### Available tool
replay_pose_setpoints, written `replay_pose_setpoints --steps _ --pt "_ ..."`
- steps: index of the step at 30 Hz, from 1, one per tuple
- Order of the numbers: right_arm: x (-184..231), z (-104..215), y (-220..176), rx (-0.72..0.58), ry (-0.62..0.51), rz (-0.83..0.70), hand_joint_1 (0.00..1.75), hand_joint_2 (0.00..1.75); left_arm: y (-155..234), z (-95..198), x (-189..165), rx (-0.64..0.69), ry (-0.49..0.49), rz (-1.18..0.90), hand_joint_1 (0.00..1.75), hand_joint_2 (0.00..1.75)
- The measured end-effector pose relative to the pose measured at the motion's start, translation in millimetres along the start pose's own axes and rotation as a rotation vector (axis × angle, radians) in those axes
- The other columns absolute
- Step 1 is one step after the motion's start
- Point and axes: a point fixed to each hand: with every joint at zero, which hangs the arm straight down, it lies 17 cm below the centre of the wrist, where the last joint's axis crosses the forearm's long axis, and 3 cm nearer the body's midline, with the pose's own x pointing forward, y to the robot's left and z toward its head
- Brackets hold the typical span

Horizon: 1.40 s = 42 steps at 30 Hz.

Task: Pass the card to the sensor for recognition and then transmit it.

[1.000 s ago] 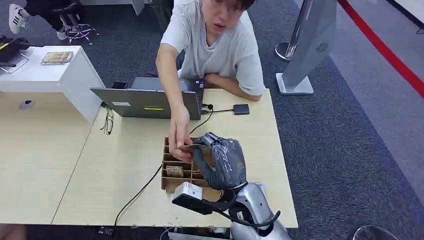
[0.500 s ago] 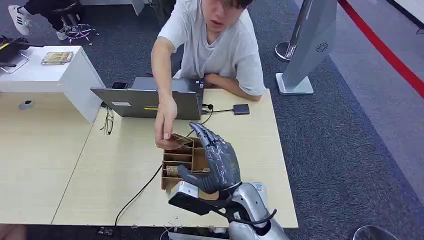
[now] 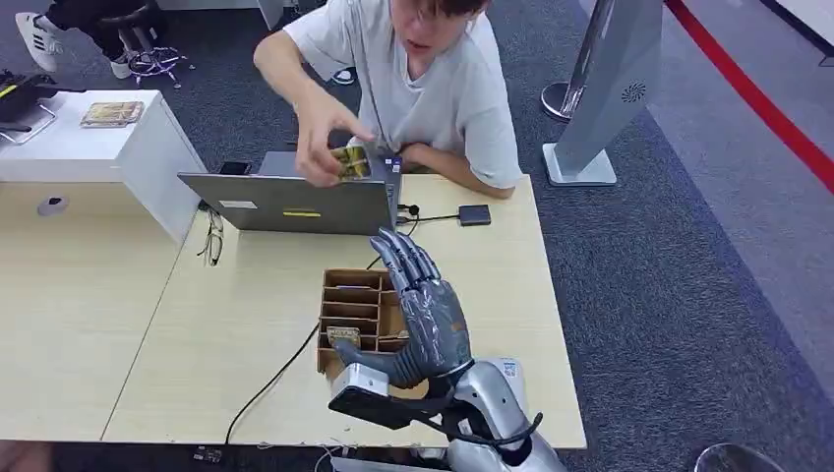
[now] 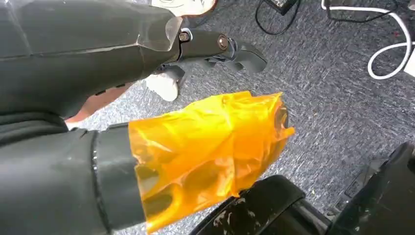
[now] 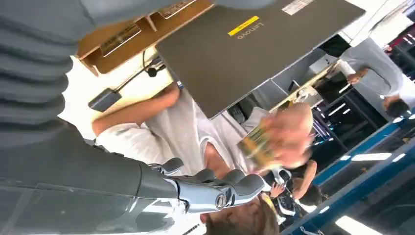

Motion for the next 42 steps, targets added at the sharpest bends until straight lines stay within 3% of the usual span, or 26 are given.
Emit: replay_pose_setpoints --steps 42 --pt "-20.6 29.9 23.8 0.063 0.046 -0.024 0.00 0.00 -13.0 5.5 -14.8 -0.015 0.041 0.029 0.00 0.00"
